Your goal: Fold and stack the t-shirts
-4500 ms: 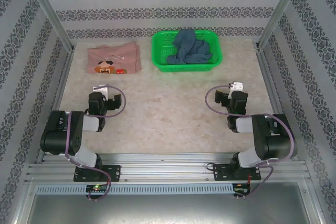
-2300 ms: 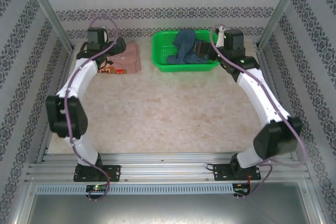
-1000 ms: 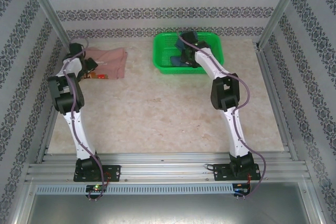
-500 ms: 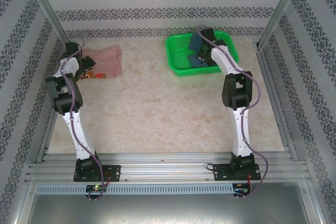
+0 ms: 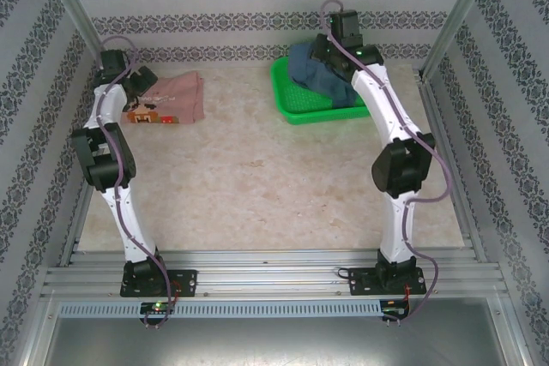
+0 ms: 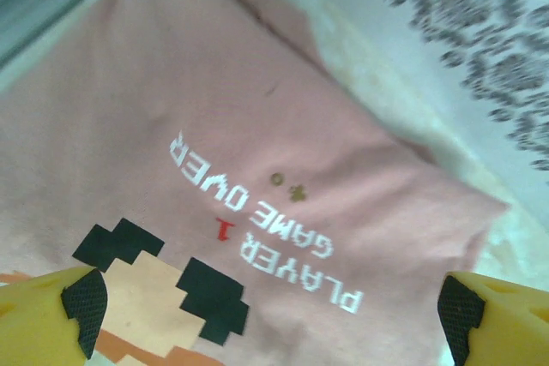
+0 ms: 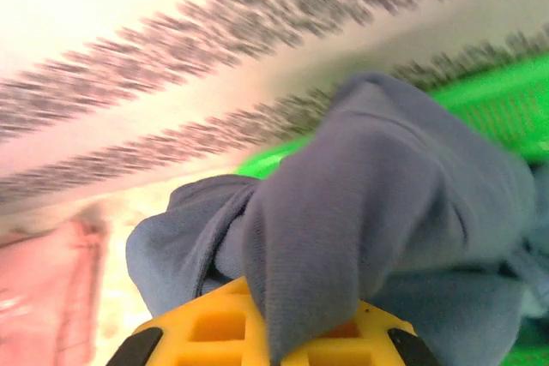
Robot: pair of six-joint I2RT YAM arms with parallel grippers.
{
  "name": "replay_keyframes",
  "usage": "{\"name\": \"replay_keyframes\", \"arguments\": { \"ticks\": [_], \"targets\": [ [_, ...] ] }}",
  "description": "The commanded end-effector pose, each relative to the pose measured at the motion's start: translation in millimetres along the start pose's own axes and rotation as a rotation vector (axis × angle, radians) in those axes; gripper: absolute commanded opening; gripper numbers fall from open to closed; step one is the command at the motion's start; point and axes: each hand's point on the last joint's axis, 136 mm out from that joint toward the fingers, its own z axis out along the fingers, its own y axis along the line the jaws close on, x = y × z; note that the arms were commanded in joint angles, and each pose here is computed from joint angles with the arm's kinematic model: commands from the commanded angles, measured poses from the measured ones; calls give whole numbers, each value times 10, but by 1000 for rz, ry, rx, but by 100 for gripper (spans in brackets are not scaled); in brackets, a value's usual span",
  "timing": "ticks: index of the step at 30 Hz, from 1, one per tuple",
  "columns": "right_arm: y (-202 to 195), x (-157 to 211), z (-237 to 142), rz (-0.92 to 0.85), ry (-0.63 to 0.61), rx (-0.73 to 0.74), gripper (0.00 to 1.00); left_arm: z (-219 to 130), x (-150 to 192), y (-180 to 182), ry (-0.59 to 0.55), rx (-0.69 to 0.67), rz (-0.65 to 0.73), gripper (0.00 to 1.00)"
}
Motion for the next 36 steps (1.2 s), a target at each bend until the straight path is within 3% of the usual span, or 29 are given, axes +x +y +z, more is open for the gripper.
{"name": "replay_keyframes", "arguments": {
  "ticks": [1,8,12,14,18,23,28,29,30,31,32,35,36],
  "targets": [
    [781,-520,-966,-98,-147,-239,0,-509,-400,-274,-118,65,29,100],
    [1554,-509,-2306,-134,-162,-546,0,-1457,-487,-698,-170,186,82,100],
    [1921,-297,-2919,-22,-56,-737,0,-2214,-385,-1026,-179,322,109,100],
    [2110,-111,-3024,19,19,-809,0,-2558,-303,-1091,-192,357,123,100],
    [2451,331,-2916,82,159,-859,0,-3097,-130,-1053,-241,393,131,100],
    [2463,632,-2484,104,222,-778,0,-3358,257,-927,-218,400,173,100],
    [1758,1141,-1667,45,261,-484,0,-3145,1066,-859,-50,400,244,100],
    [1585,1246,-1523,44,275,-428,3,-3092,1243,-868,-10,404,261,100],
    [1399,1376,-1361,41,294,-383,18,-3005,1476,-850,41,391,281,100],
    [1223,1480,-1221,21,306,-345,41,-2942,1681,-842,78,382,301,100],
    [1043,1548,-1121,10,321,-297,53,-2866,1893,-836,120,378,323,100],
    [498,1532,-1038,-105,334,-186,69,-2630,2479,-731,237,330,373,100],
    [290,1504,-1045,-202,317,-123,80,-2560,2636,-662,273,300,386,100]
  ]
}}
